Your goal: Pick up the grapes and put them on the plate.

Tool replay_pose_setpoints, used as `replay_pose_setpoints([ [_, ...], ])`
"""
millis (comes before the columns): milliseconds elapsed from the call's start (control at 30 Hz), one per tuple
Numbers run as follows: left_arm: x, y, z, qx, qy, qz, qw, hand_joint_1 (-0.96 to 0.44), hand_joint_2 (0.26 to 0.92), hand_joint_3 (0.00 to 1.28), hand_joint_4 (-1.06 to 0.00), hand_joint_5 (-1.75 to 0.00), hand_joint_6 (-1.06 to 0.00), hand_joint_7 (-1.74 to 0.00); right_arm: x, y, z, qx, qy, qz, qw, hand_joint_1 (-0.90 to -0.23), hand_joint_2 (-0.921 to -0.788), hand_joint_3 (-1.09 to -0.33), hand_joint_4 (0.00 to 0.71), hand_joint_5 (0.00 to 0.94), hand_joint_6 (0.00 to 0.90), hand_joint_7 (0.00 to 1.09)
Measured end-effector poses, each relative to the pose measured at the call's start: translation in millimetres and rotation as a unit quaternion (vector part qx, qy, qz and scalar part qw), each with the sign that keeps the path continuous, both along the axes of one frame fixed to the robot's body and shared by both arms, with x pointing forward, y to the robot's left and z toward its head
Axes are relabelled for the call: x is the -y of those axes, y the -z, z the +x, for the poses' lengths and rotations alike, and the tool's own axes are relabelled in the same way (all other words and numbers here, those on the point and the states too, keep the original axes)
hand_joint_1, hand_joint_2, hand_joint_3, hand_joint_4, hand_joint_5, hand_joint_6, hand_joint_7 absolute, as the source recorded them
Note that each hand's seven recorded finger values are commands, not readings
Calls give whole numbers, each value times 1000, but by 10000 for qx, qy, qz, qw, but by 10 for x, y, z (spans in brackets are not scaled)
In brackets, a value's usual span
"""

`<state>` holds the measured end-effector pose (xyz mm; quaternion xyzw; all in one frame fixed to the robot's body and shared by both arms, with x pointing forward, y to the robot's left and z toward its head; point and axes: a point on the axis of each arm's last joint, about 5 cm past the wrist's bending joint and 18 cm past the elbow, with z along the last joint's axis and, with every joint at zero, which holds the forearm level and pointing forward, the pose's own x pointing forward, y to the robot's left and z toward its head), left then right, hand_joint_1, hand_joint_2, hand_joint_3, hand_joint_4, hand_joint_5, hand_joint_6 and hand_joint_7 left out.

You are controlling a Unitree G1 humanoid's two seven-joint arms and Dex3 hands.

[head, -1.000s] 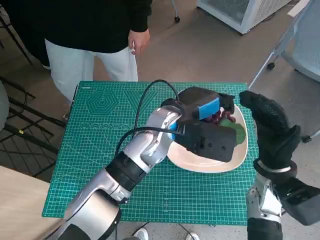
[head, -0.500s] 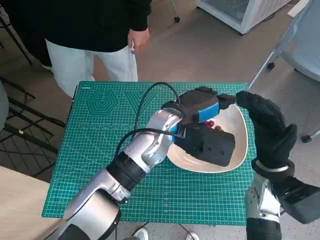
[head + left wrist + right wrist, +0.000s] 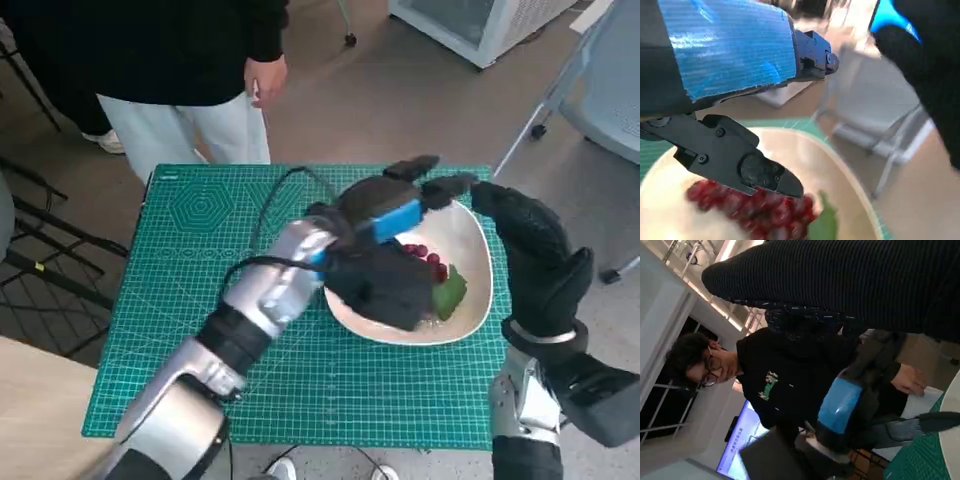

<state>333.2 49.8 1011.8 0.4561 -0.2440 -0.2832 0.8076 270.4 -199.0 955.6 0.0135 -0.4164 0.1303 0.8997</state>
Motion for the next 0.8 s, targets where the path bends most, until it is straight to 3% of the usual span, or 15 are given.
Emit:
replay_pose_setpoints([
  [133,-217,144,-2,-3,-121,-1110,9937,-450,919,109,-91,-24,-217,-27,11,-11,-1,17,9,-10,10000,-491,-921,-567,259,2,94,389],
  [233,-373,248,-14,-156,-215,-2096,9774,-454,920,148,-119,-28,-229,-30,14,-16,-2,30,13,-21,10000,-489,-921,-567,260,2,95,389],
  [367,-505,345,-35,-505,-219,-3186,9463,-447,921,201,-133,-22,-215,-20,11,-23,0,43,12,-33,10000,-491,-921,-568,262,3,98,388],
  [600,-712,456,-54,-1179,72,-4532,8835,-434,921,268,-64,-2,-123,-1,-25,-66,20,131,-35,-32,9999,-490,-921,-568,274,8,115,392],
  [700,-827,548,-93,-1317,269,-5042,8531,-473,921,282,-49,-1,-95,0,-47,-85,25,172,-33,-21,9998,-490,-921,-566,276,8,111,387],
  [800,-957,665,-165,-1287,358,-5328,8356,-504,921,293,-46,-1,-80,-1,-62,-88,25,178,-27,-25,9998,-490,-921,-564,275,7,104,382],
])
